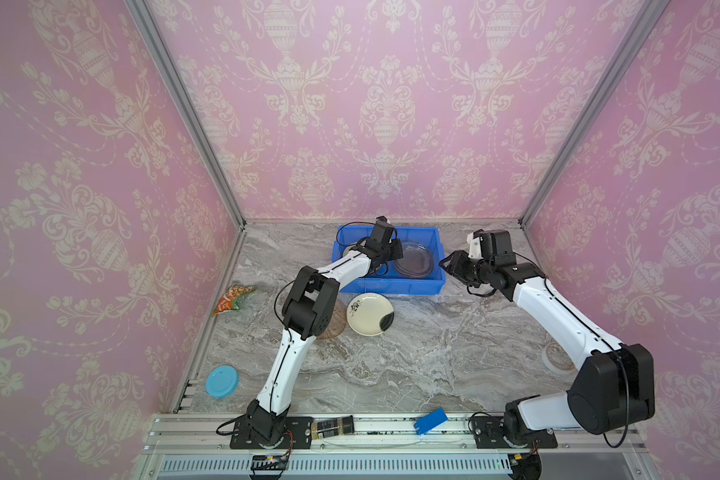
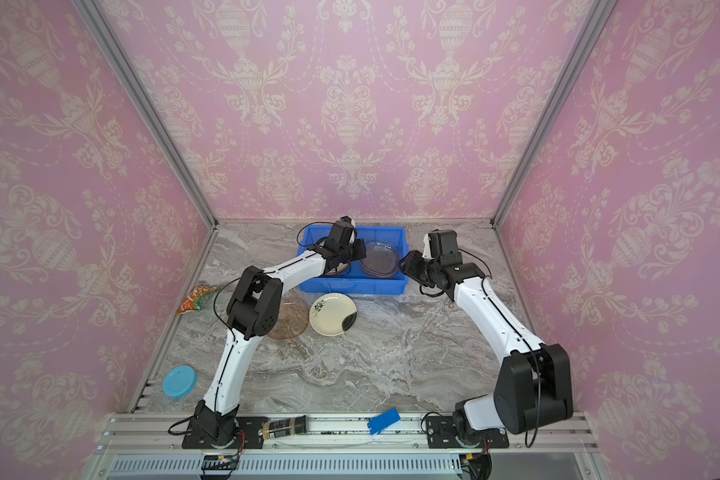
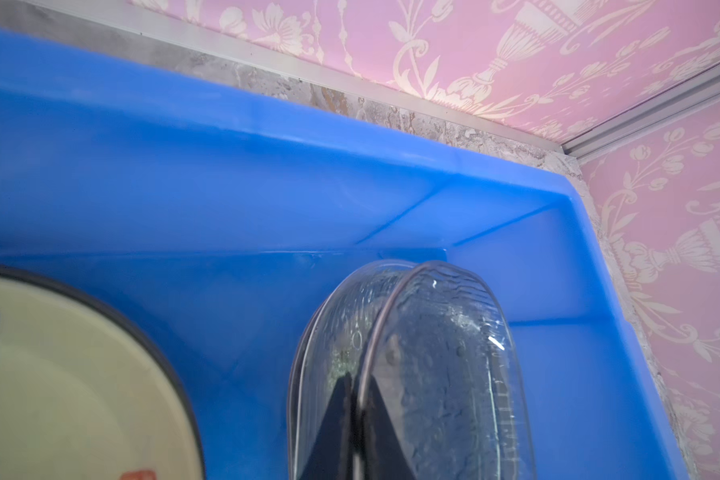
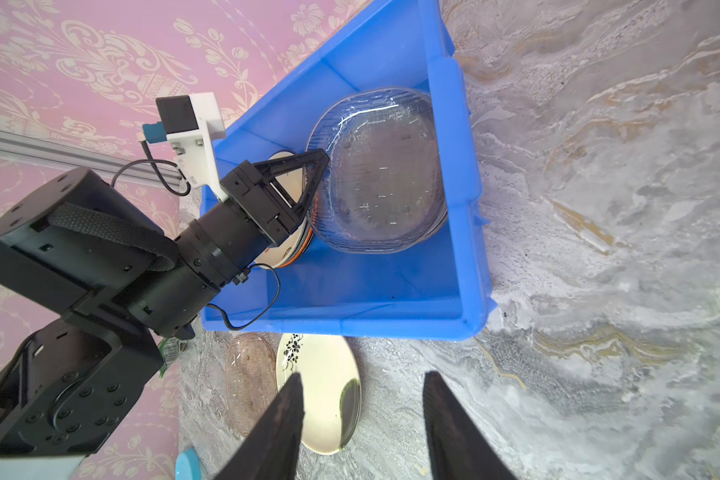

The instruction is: Place the plates into the plastic bin on the countertop

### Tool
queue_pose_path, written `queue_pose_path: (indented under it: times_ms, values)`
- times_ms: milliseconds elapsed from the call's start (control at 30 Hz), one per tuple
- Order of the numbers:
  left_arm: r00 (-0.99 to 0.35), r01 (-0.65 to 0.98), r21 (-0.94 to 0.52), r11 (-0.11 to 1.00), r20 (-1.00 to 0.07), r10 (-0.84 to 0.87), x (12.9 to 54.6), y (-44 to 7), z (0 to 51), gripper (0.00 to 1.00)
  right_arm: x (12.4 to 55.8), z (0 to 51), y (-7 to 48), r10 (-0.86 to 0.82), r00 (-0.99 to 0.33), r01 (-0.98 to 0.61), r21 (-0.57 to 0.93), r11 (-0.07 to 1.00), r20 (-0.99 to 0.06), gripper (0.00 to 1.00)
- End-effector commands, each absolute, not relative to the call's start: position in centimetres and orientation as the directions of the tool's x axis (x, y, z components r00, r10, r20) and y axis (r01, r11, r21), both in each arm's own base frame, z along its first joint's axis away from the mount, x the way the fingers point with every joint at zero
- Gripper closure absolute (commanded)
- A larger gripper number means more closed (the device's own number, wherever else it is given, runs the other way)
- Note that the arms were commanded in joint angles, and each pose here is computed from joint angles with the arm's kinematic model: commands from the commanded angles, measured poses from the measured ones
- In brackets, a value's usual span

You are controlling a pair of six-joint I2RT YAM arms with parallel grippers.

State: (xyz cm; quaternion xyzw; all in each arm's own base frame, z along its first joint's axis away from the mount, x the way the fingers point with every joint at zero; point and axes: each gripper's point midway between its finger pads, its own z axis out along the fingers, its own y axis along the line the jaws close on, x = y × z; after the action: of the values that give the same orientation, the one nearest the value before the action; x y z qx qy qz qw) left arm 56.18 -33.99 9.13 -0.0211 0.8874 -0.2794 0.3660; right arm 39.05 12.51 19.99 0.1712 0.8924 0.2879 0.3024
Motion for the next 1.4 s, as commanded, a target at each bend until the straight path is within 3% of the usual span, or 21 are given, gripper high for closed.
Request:
queue_pose_path:
  times_ms: [0, 100, 233, 533, 800, 1000, 1233, 1367]
  values:
    - [-0.719, 0.169, -0.504, 0.847, -0.651, -0.243, 56.8, -34.1, 9.9, 0.63, 39.3, 19.6, 12.8, 0.498, -0.76, 0.139, 0.645, 0.751, -0.417, 0.52]
    - [-0.717, 0.189, -0.503, 0.843, -0.658, -0.231, 56.7, -34.4, 10.5, 0.54, 39.4, 19.8, 13.0, 0.5, -0.759, 0.133, 0.652, 0.746, -0.417, 0.52]
    - [-0.696, 0.225, -0.488, 0.843, -0.686, -0.211, 56.6, -34.4, 12.5, 0.51, 39.6, 20.1, 13.2, 0.495, -0.757, 0.12, 0.654, 0.747, -0.427, 0.52]
    - [-0.67, 0.294, -0.455, 0.841, -0.725, -0.158, 56.2, -34.4, 15.5, 0.54, 40.4, 19.7, 15.3, 0.456, -0.787, 0.084, 0.661, 0.746, -0.415, 0.54]
    - [-0.65, 0.314, -0.447, 0.838, -0.744, -0.153, 53.7, -33.0, 18.4, 0.55, 41.5, 22.2, 19.6, 0.379, -0.791, -0.06, 0.678, 0.732, -0.48, 0.55]
    - [-0.658, 0.31, -0.449, 0.838, -0.737, -0.151, 49.6, -29.7, 19.9, 0.54, 41.9, 21.3, 24.7, 0.271, -0.838, -0.151, 0.679, 0.718, -0.473, 0.55]
    - [-0.726, 0.191, -0.627, 0.755, -0.608, -0.321, 44.9, -22.6, 19.0, 0.53, 40.8, 21.7, 27.6, 0.219, -0.835, -0.213, 0.664, 0.716, -0.504, 0.56]
    - [-0.721, 0.096, -0.572, 0.815, -0.604, -0.339, 42.3, -17.7, 18.4, 0.54, 40.0, 21.1, 28.4, 0.207, -0.85, -0.21, 0.672, 0.71, -0.484, 0.56]
